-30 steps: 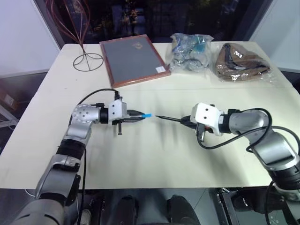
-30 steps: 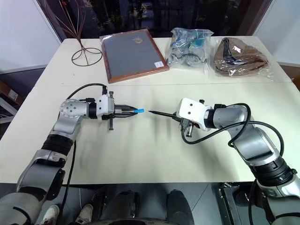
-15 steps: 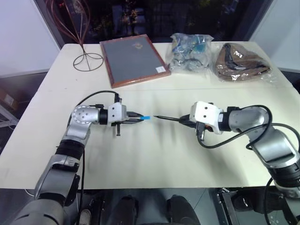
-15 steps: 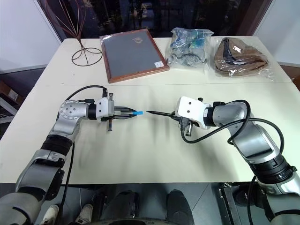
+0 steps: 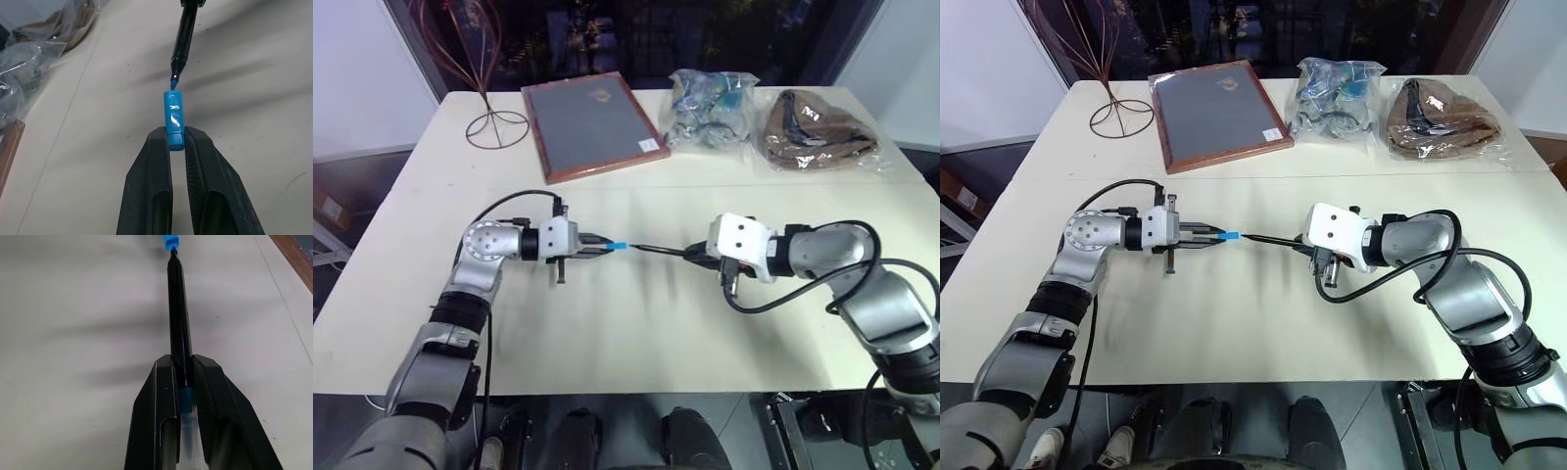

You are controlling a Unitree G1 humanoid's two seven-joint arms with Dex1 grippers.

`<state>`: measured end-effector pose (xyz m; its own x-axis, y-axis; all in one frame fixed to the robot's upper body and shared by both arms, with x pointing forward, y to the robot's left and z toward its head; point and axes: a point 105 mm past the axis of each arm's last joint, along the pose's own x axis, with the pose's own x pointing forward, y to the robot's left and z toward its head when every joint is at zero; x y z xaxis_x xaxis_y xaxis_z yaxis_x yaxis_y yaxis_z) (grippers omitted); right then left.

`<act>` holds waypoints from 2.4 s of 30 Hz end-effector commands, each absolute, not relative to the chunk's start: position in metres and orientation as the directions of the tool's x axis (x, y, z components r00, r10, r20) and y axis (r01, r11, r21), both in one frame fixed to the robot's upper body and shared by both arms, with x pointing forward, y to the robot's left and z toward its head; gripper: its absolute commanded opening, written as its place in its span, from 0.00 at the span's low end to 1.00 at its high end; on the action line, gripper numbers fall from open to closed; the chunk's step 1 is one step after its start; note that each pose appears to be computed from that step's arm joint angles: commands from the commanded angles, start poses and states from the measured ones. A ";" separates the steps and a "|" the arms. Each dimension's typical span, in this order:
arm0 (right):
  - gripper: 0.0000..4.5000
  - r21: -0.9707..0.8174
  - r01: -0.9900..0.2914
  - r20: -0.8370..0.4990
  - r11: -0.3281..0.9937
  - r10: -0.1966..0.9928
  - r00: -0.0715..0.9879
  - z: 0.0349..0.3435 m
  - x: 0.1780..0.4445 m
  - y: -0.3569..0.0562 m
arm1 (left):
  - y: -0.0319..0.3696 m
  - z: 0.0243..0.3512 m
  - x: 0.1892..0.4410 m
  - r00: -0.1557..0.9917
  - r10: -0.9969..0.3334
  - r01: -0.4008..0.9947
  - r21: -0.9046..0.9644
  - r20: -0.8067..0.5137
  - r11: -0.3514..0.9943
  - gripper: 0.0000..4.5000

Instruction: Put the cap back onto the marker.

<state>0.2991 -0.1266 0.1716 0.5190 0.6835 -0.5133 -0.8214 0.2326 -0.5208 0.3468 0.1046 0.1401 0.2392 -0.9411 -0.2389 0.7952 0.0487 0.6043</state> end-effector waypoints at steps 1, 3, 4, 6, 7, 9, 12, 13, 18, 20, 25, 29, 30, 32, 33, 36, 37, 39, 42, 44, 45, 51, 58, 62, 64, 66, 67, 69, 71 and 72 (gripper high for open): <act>0.01 -0.547 -0.812 -0.492 0.204 0.706 0.509 0.181 0.293 -0.119 | 0.103 0.151 0.347 0.236 -0.945 0.766 0.641 -0.225 0.039 0.00; 0.01 -0.546 -0.813 -0.492 0.203 0.708 0.507 0.181 0.292 -0.119 | 0.102 0.151 0.347 0.233 -0.946 0.766 0.641 -0.226 0.035 0.00; 0.01 -0.544 -0.814 -0.492 0.202 0.709 0.505 0.181 0.292 -0.118 | 0.102 0.151 0.347 0.231 -0.946 0.766 0.641 -0.227 0.033 0.00; 0.01 -0.542 -0.816 -0.493 0.201 0.711 0.502 0.180 0.292 -0.117 | 0.102 0.150 0.346 0.227 -0.947 0.767 0.641 -0.228 0.029 0.00; 0.01 -0.541 -0.817 -0.493 0.201 0.711 0.501 0.180 0.292 -0.117 | 0.101 0.150 0.346 0.225 -0.947 0.768 0.640 -0.228 0.028 0.00; 0.01 -0.540 -0.817 -0.494 0.200 0.711 0.500 0.179 0.292 -0.116 | 0.101 0.150 0.345 0.222 -0.948 0.770 0.638 -0.228 0.027 0.00; 0.01 -0.541 -0.817 -0.496 0.200 0.709 0.502 0.178 0.293 -0.117 | 0.102 0.149 0.344 0.217 -0.947 0.773 0.634 -0.235 0.020 0.00; 0.01 -0.542 -0.816 -0.496 0.201 0.707 0.504 0.178 0.293 -0.118 | 0.102 0.148 0.344 0.217 -0.947 0.774 0.633 -0.237 0.018 0.00; 0.01 -0.545 -0.813 -0.500 0.204 0.700 0.511 0.178 0.293 -0.121 | 0.103 0.147 0.343 0.212 -0.947 0.776 0.630 -0.243 0.012 0.00; 0.01 -0.547 -0.811 -0.500 0.205 0.697 0.514 0.179 0.294 -0.122 | 0.103 0.147 0.342 0.210 -0.946 0.778 0.629 -0.245 0.009 0.00; 0.01 -0.564 -0.801 -0.506 0.200 0.683 0.527 0.181 0.295 -0.126 | 0.104 0.146 0.340 0.205 -0.945 0.785 0.619 -0.254 0.004 0.00; 0.01 -0.574 -0.796 -0.514 0.190 0.674 0.531 0.180 0.295 -0.128 | 0.106 0.145 0.339 0.204 -0.945 0.791 0.612 -0.256 0.005 0.00; 0.01 -0.574 -0.796 -0.514 0.190 0.674 0.531 0.180 0.295 -0.128 | 0.106 0.145 0.339 0.204 -0.945 0.792 0.611 -0.257 0.005 0.00; 0.01 -0.574 -0.797 -0.515 0.189 0.673 0.531 0.180 0.295 -0.129 | 0.107 0.145 0.339 0.205 -0.944 0.792 0.610 -0.258 0.005 0.00; 0.01 -0.573 -0.797 -0.515 0.189 0.673 0.530 0.180 0.295 -0.129 | 0.107 0.145 0.339 0.206 -0.944 0.793 0.610 -0.258 0.006 0.00; 0.01 -0.570 -0.799 -0.517 0.191 0.673 0.529 0.179 0.295 -0.130 | 0.107 0.145 0.339 0.206 -0.944 0.792 0.611 -0.258 0.006 0.00; 0.01 -0.567 -0.801 -0.518 0.191 0.674 0.527 0.178 0.295 -0.129 | 0.106 0.145 0.338 0.206 -0.944 0.791 0.612 -0.257 0.006 0.00; 0.01 -0.562 -0.805 -0.521 0.189 0.675 0.522 0.176 0.294 -0.128 | 0.106 0.146 0.338 0.206 -0.944 0.790 0.613 -0.256 0.006 0.00; 0.01 -0.551 -0.814 -0.527 0.186 0.679 0.512 0.173 0.291 -0.127 | 0.107 0.146 0.338 0.207 -0.944 0.788 0.616 -0.256 0.006 0.00; 0.01 -0.547 -0.816 -0.526 0.186 0.682 0.508 0.173 0.290 -0.126 | 0.107 0.146 0.339 0.208 -0.944 0.787 0.617 -0.255 0.007 0.00; 0.01 -0.546 -0.817 -0.526 0.185 0.683 0.506 0.172 0.290 -0.125 | 0.106 0.147 0.339 0.208 -0.944 0.787 0.617 -0.255 0.006 0.00; 0.01 -0.543 -0.818 -0.520 0.188 0.689 0.504 0.173 0.289 -0.123 | 0.105 0.146 0.337 0.201 -0.945 0.786 0.618 -0.258 -0.002 0.00; 0.01 -0.538 -0.821 -0.518 0.188 0.695 0.499 0.174 0.288 -0.121 | 0.103 0.144 0.337 0.195 -0.946 0.785 0.620 -0.258 -0.008 0.00; 0.01 -0.537 -0.822 -0.519 0.188 0.695 0.498 0.174 0.288 -0.120 | 0.102 0.144 0.337 0.193 -0.947 0.784 0.621 -0.257 -0.008 0.00; 0.01 -0.537 -0.823 -0.519 0.187 0.696 0.497 0.174 0.288 -0.120 | 0.102 0.143 0.337 0.192 -0.947 0.783 0.622 -0.256 -0.009 0.00; 0.01 -0.536 -0.824 -0.518 0.186 0.697 0.495 0.173 0.288 -0.119 | 0.101 0.143 0.336 0.191 -0.948 0.782 0.623 -0.255 -0.010 0.00; 0.01 -0.536 -0.824 -0.518 0.185 0.698 0.494 0.173 0.288 -0.119 | 0.101 0.143 0.336 0.190 -0.948 0.782 0.624 -0.254 -0.010 0.00; 0.01 -0.535 -0.825 -0.518 0.183 0.700 0.491 0.173 0.288 -0.118 | 0.101 0.143 0.336 0.190 -0.948 0.782 0.624 -0.254 -0.011 0.00; 0.01 -0.533 -0.827 -0.517 0.179 0.705 0.486 0.173 0.288 -0.116 | 0.100 0.143 0.336 0.188 -0.949 0.781 0.624 -0.254 -0.012 0.00; 0.01 -0.534 -0.827 -0.517 0.178 0.705 0.485 0.173 0.288 -0.116 | 0.100 0.143 0.336 0.187 -0.949 0.781 0.624 -0.254 -0.013 0.00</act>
<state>0.2913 -0.1248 0.1612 0.4884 0.6776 -0.5499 -0.8438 0.2060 -0.4956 0.3371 0.1022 0.1355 0.1913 -0.9417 -0.2770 0.8037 -0.0118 0.5949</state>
